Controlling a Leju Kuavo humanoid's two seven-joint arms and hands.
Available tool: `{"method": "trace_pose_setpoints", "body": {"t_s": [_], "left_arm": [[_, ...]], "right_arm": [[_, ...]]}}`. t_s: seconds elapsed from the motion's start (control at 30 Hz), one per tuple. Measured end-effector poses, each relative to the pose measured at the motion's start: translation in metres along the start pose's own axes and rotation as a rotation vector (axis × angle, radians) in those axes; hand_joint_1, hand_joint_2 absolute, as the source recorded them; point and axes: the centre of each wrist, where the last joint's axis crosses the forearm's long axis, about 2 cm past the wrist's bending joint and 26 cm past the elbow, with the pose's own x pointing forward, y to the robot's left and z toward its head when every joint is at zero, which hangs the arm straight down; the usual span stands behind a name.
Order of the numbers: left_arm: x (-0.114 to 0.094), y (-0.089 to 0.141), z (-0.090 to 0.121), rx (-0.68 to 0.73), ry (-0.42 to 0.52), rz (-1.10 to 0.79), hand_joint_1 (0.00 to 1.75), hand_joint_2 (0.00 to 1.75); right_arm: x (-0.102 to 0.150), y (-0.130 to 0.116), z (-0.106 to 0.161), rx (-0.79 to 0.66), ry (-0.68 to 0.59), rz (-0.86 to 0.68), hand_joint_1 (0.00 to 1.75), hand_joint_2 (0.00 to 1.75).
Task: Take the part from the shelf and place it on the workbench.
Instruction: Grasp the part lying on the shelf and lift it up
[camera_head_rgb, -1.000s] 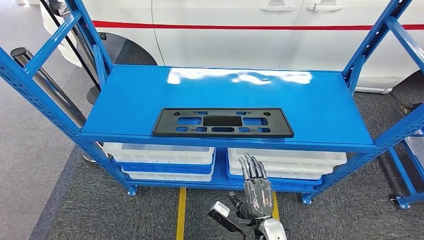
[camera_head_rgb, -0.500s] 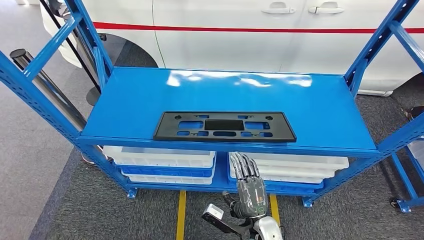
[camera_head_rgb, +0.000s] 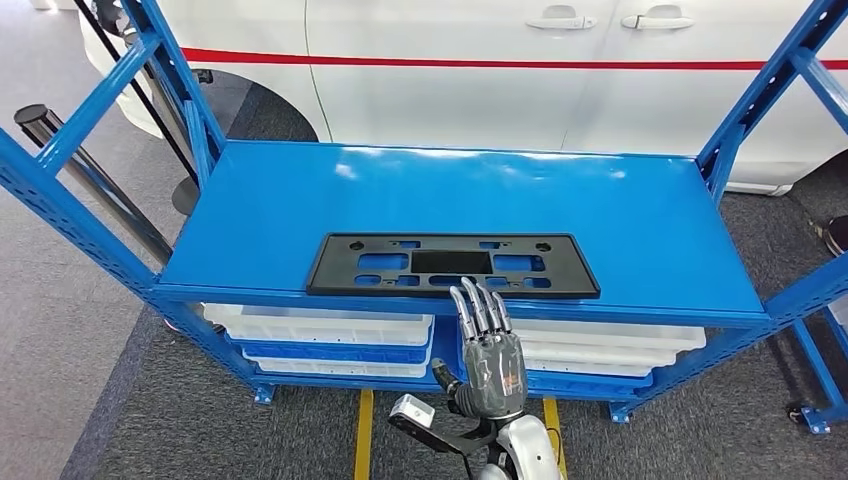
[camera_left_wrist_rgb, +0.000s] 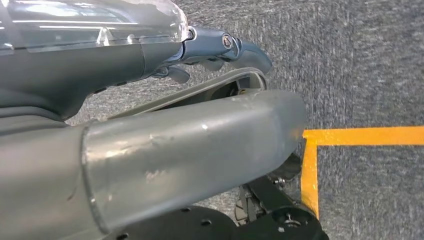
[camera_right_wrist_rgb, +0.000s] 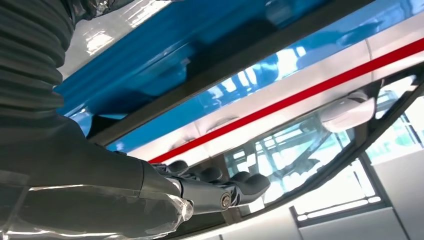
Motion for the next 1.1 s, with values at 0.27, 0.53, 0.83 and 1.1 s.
{"method": "trace_pose_setpoints", "body": {"t_s": [0.27, 0.53, 0.83, 1.1], "left_arm": [[0.0, 0.001, 0.0, -0.008, 0.002, -0.018, 0.0, 0.0], [0.001, 0.002, -0.001, -0.019, -0.003, -0.048, 0.0, 0.0], [0.002, 0.002, -0.001, -0.028, 0.001, -0.074, 0.0, 0.0], [0.003, 0.003, -0.002, -0.026, 0.006, -0.07, 0.0, 0.0]], "right_arm": [[0.004, -0.002, -0.005, -0.01, 0.001, 0.033, 0.0, 1.75], [0.007, 0.002, -0.007, 0.017, 0.004, 0.096, 0.0, 1.75], [-0.002, 0.016, 0.003, 0.096, -0.008, 0.152, 0.0, 1.75], [-0.005, 0.02, 0.002, 0.113, -0.008, 0.142, 0.0, 1.75]]}}
